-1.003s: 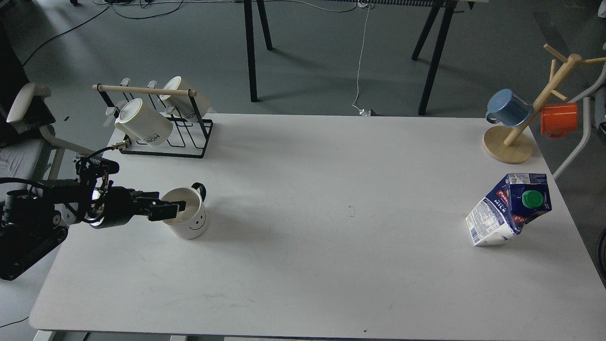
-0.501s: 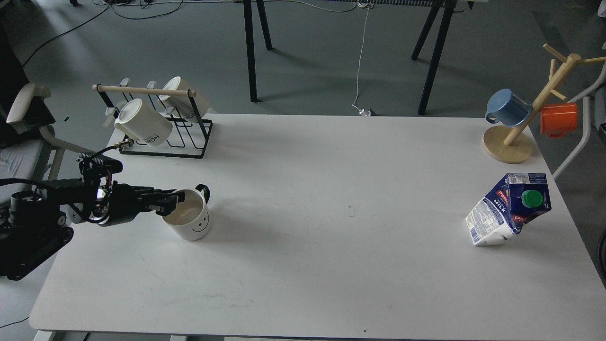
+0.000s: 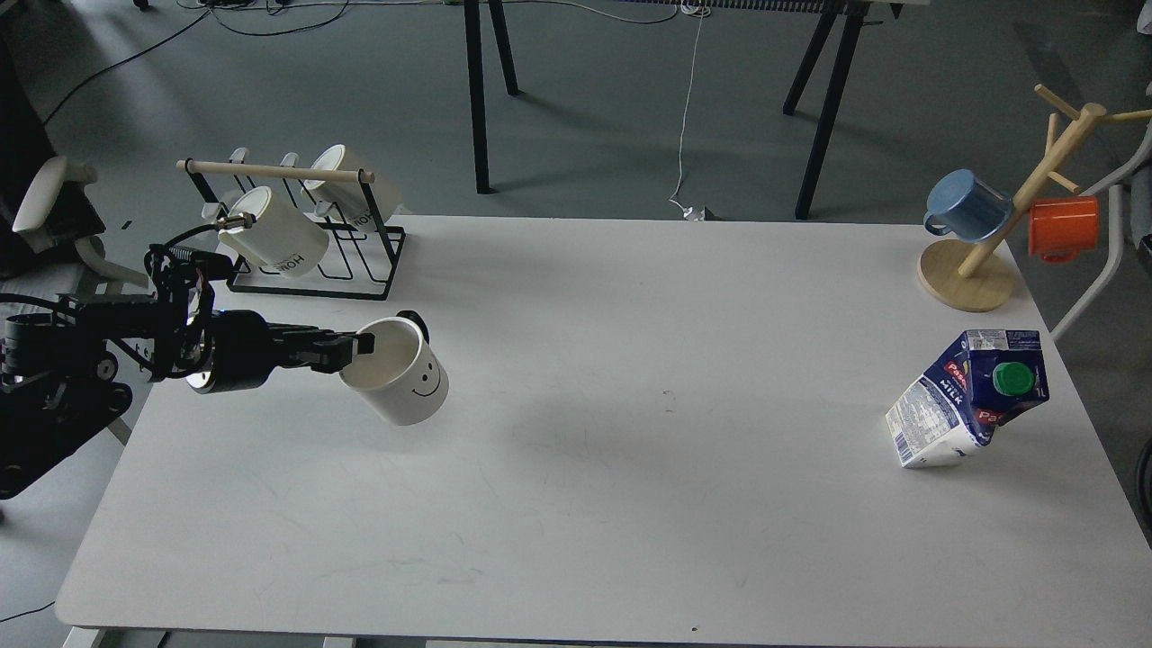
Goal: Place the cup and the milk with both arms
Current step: 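Lift the white mug with the left gripper and set it toward table center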
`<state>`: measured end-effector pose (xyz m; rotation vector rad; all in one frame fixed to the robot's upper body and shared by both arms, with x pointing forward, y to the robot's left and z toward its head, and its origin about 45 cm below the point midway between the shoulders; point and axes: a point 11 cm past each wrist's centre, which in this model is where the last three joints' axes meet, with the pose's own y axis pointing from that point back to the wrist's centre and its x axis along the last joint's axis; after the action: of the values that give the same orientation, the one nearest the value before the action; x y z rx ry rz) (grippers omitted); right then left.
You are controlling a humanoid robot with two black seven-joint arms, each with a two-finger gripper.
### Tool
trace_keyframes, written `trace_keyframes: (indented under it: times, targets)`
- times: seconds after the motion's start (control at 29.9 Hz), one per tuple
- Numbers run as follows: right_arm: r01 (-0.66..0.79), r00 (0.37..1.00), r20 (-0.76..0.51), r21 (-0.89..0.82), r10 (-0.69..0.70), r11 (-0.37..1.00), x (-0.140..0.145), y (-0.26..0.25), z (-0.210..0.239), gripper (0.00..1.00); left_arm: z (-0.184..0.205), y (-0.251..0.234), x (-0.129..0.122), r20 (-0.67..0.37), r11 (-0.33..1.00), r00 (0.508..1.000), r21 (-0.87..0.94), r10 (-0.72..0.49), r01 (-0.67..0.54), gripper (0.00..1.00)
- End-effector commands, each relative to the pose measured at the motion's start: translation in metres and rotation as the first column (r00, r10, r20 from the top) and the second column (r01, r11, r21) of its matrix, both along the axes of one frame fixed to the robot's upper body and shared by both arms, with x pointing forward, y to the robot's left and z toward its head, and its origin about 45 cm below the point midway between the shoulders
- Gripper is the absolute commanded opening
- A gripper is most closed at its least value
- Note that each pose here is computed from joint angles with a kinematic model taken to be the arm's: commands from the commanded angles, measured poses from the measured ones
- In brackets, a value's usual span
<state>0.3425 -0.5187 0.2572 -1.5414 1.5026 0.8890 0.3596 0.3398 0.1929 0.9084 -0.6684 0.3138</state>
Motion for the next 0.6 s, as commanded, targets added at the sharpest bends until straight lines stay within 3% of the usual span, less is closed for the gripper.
trace_keyframes:
  times: [0.0,0.23,0.37,0.57]
  targets:
    - [0.024,1.0,0.001,0.002,-0.024,1.0,-0.001,-0.007,0.0,0.98,0.032,-0.052,0.024,0.071,0.991,0.994,-0.102,-0.078,0.085,0.02]
    - [0.065,0.998,-0.011,-0.001,-0.065,0.998,-0.004,-0.02,-0.003,0.98,0.005,-0.139,0.04,0.096,0.972,0.972,-0.072,-0.216,0.223,0.02]
    - [0.067,0.998,-0.01,-0.003,-0.067,0.998,-0.004,-0.021,-0.003,0.98,-0.02,-0.19,0.033,0.077,0.954,0.953,-0.054,-0.292,0.296,0.03]
    - [0.066,0.998,-0.008,-0.003,-0.067,0.998,-0.003,-0.021,-0.002,0.98,-0.054,-0.212,0.018,0.014,0.945,0.945,-0.024,-0.327,0.328,0.04]
